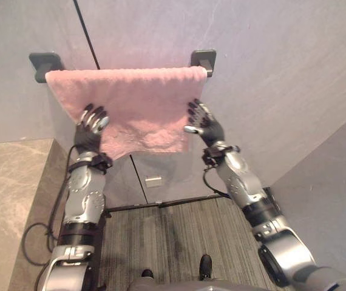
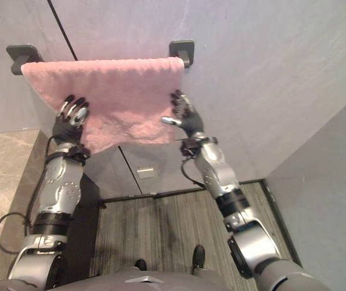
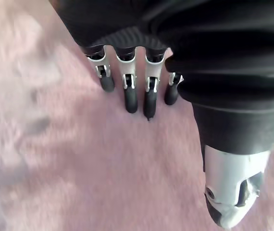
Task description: Organize washtable
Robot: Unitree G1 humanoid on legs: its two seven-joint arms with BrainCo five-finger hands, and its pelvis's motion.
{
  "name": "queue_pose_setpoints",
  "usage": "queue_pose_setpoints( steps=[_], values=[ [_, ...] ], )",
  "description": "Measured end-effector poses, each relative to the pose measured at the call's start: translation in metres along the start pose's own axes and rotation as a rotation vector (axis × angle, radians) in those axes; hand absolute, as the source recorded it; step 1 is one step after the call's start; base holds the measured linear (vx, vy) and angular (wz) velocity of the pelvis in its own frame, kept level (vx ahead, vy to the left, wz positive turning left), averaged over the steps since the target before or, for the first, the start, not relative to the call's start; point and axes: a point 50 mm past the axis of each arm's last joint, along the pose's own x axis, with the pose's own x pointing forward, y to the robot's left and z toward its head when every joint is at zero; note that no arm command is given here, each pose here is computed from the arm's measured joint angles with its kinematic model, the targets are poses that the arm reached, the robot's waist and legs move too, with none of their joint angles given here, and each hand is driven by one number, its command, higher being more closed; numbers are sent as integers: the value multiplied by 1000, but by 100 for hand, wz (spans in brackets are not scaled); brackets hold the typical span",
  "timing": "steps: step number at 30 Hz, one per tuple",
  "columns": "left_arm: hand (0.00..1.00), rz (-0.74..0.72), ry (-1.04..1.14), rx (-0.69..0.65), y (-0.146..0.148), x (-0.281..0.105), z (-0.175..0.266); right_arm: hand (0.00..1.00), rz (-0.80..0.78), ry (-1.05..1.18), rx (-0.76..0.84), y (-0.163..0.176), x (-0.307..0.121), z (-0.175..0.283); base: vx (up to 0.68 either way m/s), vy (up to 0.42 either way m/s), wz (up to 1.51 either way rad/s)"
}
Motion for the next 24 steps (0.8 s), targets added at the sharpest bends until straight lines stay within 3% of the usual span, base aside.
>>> queue_pose_setpoints(
  steps=[4,7,10,19,24],
  values=[
    [0,161,47,60,49,-20,-7,0,-253,-28,-4,-65,-35,6,10,1,-1],
    [0,260,85,76,76,-37,-12,0,-378,-25,-2,-91,-56,4,0,-3,-3],
    [0,285,130,85,84,-48,-20,0,-422,4,-37,-98,-68,-3,-29,-7,2],
    [0,243,277,-14,61,-97,-64,0,-467,179,-44,-96,-114,-54,9,0,1],
    [0,152,510,-54,41,-136,-113,0,-443,461,-42,-83,-160,-118,60,6,0]
  ],
)
